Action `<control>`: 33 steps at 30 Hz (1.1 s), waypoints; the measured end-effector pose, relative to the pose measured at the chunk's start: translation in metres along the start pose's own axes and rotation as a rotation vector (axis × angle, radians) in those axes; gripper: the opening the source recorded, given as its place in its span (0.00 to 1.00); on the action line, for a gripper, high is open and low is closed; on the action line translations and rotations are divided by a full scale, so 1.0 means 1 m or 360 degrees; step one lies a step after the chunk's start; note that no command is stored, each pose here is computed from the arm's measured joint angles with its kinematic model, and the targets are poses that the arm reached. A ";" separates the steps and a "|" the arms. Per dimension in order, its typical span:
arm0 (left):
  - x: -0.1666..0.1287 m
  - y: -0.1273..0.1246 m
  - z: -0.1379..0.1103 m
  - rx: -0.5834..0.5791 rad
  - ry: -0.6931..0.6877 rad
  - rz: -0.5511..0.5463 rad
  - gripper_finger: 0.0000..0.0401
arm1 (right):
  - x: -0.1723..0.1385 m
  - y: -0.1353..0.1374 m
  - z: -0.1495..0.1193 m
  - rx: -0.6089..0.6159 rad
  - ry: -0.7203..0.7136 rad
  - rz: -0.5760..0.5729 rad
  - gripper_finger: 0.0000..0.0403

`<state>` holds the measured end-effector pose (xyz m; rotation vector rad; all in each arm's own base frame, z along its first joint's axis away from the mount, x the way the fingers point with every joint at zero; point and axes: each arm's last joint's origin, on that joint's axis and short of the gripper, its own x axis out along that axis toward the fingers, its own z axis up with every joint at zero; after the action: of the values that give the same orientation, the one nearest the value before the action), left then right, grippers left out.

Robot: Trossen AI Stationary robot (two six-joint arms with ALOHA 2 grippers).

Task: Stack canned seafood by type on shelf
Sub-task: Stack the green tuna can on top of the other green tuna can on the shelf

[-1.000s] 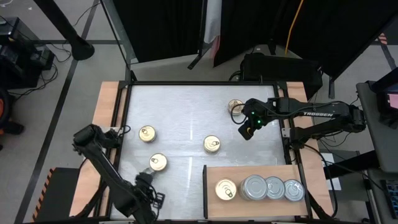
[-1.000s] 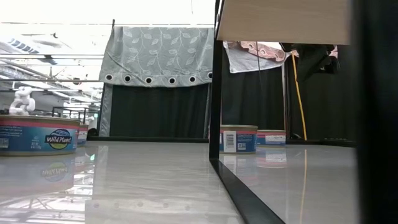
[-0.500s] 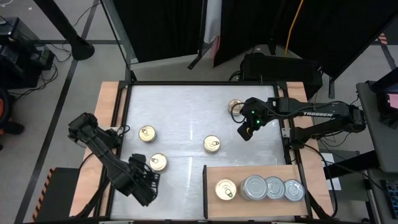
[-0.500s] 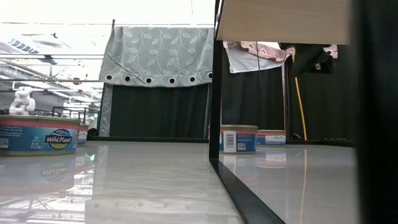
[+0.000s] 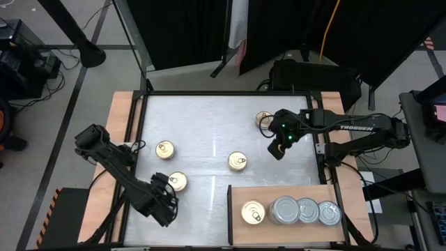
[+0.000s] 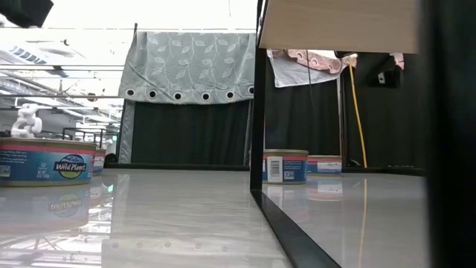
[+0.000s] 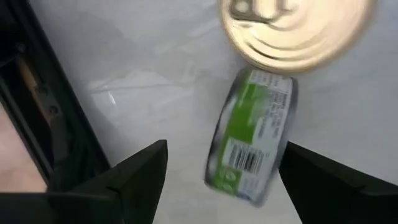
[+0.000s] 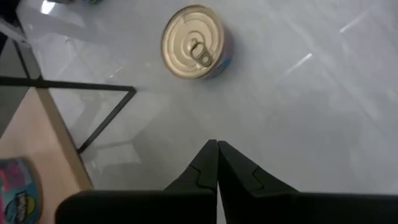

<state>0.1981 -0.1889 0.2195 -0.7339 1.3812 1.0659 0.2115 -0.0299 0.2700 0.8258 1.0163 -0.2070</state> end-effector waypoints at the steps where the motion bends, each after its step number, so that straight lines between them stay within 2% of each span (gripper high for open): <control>1: 0.003 0.001 0.000 0.0008 -0.0006 0.0012 0.74 | 0.000 0.000 0.000 -0.0007 0.0008 0.0013 0.00; 4: 0.013 -0.005 -0.002 0.0076 0.0032 -0.0091 0.71 | -0.004 0.001 -0.002 -0.0018 -0.0010 0.0037 0.00; 7: 0.025 -0.007 -0.004 0.0085 0.0080 -0.0139 0.64 | -0.010 0.002 -0.003 -0.0024 -0.0054 0.0063 0.00; 10: 0.028 -0.009 -0.005 0.0043 0.0102 -0.0175 0.53 | -0.018 0.004 -0.004 -0.0019 -0.0115 0.0109 0.00; 14: 0.017 -0.012 -0.005 0.0017 0.0123 -0.0228 0.35 | -0.031 0.008 -0.006 -0.0034 -0.0229 0.0182 0.00; 18: -0.018 -0.015 -0.009 -0.0031 0.0188 -0.0429 0.35 | -0.062 0.019 -0.004 -0.0091 -0.0439 0.0213 0.01; 22: -0.070 -0.010 -0.006 -0.0061 0.0129 -0.0781 0.35 | -0.108 0.040 0.001 -0.0229 -0.0676 0.0326 0.07; 27: -0.134 0.008 0.026 -0.0213 -0.0286 -0.1271 0.37 | -0.165 0.072 0.002 -0.0187 -0.0861 0.0579 0.22; 30: -0.164 0.019 0.052 -0.0302 -0.0569 -0.1456 0.37 | -0.185 0.090 0.000 -0.0098 -0.0813 0.0710 0.34; 33: -0.189 0.021 0.082 -0.0360 -0.0782 -0.1636 0.35 | -0.193 0.107 0.000 -0.0039 -0.0726 0.0828 0.46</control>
<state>0.2344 -0.1365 0.4165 -1.0817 0.3366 0.5000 0.1628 0.0031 0.4831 0.9387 0.3571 0.0637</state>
